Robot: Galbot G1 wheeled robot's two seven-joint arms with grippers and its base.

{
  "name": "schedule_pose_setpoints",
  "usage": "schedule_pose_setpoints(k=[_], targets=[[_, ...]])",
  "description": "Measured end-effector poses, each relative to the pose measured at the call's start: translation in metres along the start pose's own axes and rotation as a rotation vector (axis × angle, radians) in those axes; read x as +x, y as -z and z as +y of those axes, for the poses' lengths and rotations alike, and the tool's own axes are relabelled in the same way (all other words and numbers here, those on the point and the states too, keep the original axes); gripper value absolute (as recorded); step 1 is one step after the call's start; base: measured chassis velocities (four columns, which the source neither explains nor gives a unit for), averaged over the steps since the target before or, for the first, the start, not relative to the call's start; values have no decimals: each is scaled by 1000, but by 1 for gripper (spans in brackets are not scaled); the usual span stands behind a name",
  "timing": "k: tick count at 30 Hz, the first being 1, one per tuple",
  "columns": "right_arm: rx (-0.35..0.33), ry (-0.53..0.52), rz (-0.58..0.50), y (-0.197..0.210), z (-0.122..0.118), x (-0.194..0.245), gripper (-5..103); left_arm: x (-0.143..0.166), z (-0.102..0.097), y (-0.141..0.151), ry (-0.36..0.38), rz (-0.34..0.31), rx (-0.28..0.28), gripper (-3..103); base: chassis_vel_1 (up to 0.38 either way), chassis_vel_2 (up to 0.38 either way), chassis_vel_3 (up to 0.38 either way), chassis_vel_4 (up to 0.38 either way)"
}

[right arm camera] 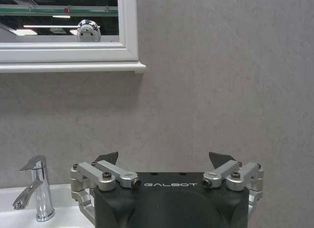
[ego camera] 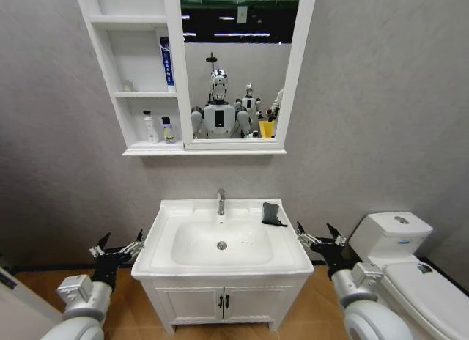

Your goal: Move facial cleanser and shampoo from washbasin to cabinet, then wipe washbasin with towel.

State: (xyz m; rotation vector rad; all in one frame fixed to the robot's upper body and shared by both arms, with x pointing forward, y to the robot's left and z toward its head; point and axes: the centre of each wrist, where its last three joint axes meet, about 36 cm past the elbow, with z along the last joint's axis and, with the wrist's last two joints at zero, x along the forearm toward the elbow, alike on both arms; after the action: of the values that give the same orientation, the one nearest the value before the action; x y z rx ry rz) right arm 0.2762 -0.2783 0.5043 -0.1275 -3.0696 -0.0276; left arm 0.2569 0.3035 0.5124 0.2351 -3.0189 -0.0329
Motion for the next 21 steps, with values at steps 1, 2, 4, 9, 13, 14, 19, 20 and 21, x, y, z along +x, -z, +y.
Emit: schedule_pose_setpoints(k=[1,2,4,9,13,14,19,20,21], targets=[[0,0,0,0,0,0,100,0,0,0,0,0,0,100,0,0,0,0],[3,-4,-2,0,0,0,100,0,0,0,0,0,0,100,0,0,0,0],[8,-6,-1,0,0,0,100,0,0,0,0,0,0,100,0,0,0,0],[47,2,-1,0,-1,0,100,-1,0,0,-1,0,0,100,0,0,0,0],[49,3,0,-1,-1,0,100,-1,0,0,-2,0,0,100,0,0,0,0],[49,3,0,-1,-1,0,100,-1,0,0,-2,0,0,100,0,0,0,0],[43,0,5,-4,1,1,100,-1,0,0,-2,0,1,100,-100,72,94,-94],[40,-6,7,-6,2,0,100,-1,0,0,-2,0,1,100,-137,115,150,-142],[39,-7,11,-8,2,-2,100,-1,0,0,-2,0,1,100,-128,115,154,-132]])
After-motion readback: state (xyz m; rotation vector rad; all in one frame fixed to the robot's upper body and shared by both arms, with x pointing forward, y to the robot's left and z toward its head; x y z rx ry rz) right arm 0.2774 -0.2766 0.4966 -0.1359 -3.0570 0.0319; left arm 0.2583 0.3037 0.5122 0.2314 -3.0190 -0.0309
